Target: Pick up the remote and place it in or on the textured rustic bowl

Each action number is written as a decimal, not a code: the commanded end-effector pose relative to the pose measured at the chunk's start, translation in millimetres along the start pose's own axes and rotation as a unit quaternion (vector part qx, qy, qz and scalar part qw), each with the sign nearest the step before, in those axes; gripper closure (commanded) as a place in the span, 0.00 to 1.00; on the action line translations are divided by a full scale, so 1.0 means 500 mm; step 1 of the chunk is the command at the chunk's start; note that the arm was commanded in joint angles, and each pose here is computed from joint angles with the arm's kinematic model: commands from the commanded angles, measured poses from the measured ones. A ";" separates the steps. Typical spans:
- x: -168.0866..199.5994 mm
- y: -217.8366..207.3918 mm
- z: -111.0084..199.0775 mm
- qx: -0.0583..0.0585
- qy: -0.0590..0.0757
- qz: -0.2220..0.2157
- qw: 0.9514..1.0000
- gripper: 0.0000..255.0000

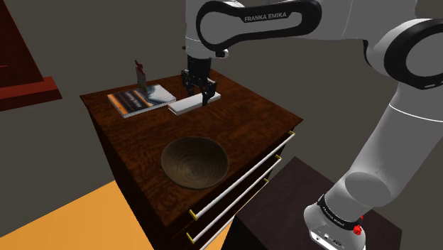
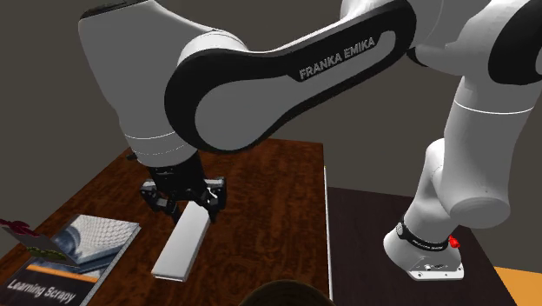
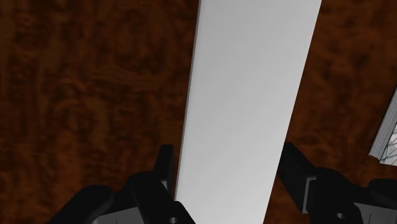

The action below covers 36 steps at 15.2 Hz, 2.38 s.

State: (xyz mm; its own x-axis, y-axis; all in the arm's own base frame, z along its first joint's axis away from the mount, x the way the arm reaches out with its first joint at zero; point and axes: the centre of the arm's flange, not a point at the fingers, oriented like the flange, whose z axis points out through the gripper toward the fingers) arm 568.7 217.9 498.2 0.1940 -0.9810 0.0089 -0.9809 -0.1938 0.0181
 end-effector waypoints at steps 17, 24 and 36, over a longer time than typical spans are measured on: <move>-0.137 0.125 -0.118 0.000 0.000 0.000 1.000 1.00; -0.275 0.248 -0.122 0.000 0.000 0.000 1.000 1.00; -0.378 0.337 -0.050 0.000 0.000 0.000 1.000 1.00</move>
State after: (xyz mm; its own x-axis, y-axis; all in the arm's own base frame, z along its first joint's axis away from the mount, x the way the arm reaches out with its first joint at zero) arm 368.1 370.4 529.5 0.1944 -0.9809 0.0092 -0.9808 -0.1942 0.0190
